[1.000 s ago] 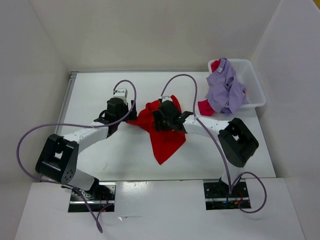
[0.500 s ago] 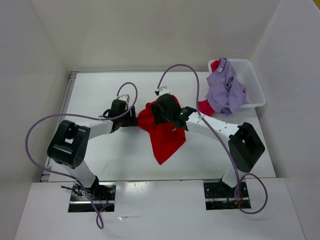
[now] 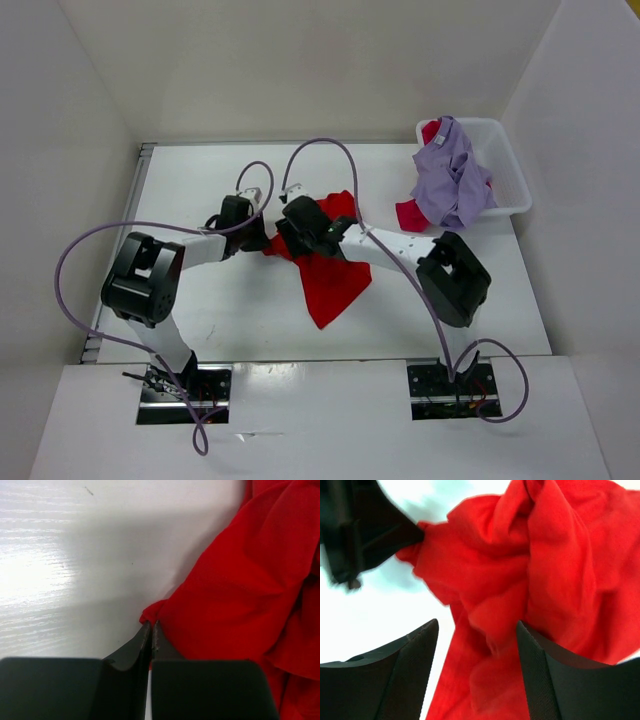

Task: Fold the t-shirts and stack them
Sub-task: Flatten out the tshirt

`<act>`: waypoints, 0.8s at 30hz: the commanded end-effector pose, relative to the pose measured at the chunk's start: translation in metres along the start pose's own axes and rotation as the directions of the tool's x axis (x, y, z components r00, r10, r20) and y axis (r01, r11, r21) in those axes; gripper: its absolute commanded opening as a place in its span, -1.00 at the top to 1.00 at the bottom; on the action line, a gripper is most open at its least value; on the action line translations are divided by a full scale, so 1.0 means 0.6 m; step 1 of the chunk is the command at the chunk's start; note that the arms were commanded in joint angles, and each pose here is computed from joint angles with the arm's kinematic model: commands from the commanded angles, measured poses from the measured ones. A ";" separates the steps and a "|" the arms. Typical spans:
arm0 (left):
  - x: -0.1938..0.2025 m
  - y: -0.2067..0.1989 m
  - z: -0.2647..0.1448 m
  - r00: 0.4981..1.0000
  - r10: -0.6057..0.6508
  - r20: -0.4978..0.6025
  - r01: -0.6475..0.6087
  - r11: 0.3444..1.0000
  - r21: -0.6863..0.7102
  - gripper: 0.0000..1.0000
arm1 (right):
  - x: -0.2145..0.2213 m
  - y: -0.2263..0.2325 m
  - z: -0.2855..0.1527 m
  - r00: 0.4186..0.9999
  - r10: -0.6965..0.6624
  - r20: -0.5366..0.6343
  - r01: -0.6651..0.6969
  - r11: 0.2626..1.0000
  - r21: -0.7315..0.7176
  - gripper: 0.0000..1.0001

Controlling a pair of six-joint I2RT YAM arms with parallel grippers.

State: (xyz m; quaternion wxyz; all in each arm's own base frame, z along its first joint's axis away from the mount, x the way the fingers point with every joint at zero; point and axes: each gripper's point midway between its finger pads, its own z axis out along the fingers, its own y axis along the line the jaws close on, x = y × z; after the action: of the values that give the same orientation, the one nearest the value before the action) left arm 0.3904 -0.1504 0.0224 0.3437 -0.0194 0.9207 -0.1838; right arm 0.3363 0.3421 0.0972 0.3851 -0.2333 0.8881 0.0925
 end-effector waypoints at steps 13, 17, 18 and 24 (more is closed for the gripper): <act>-0.036 0.000 -0.044 0.999 -0.015 0.034 0.015 1.000 -0.008 1.00 | -0.009 -0.045 0.054 0.999 0.036 -0.033 -0.031 0.990 0.135 0.22; -0.047 0.009 -0.051 0.999 -0.029 0.043 0.029 0.999 -0.020 1.00 | 0.002 -0.055 0.039 0.999 0.032 -0.043 -0.025 0.988 0.150 -0.05; -0.047 0.009 -0.051 0.999 -0.029 0.043 0.029 0.999 -0.020 1.00 | 0.008 -0.057 0.036 0.998 0.031 -0.049 -0.023 0.988 0.151 -0.02; -0.057 0.005 -0.057 0.998 -0.028 0.049 0.028 0.999 -0.018 1.00 | 0.006 -0.057 0.035 0.999 0.034 -0.036 -0.028 0.989 0.148 0.94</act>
State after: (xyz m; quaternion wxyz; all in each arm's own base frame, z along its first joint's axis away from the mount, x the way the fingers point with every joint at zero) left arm 0.3824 -0.1316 0.0392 0.3347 -0.0387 0.9251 -0.1753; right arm 0.3603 0.3215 0.0562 0.3577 -0.2076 0.9101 0.0243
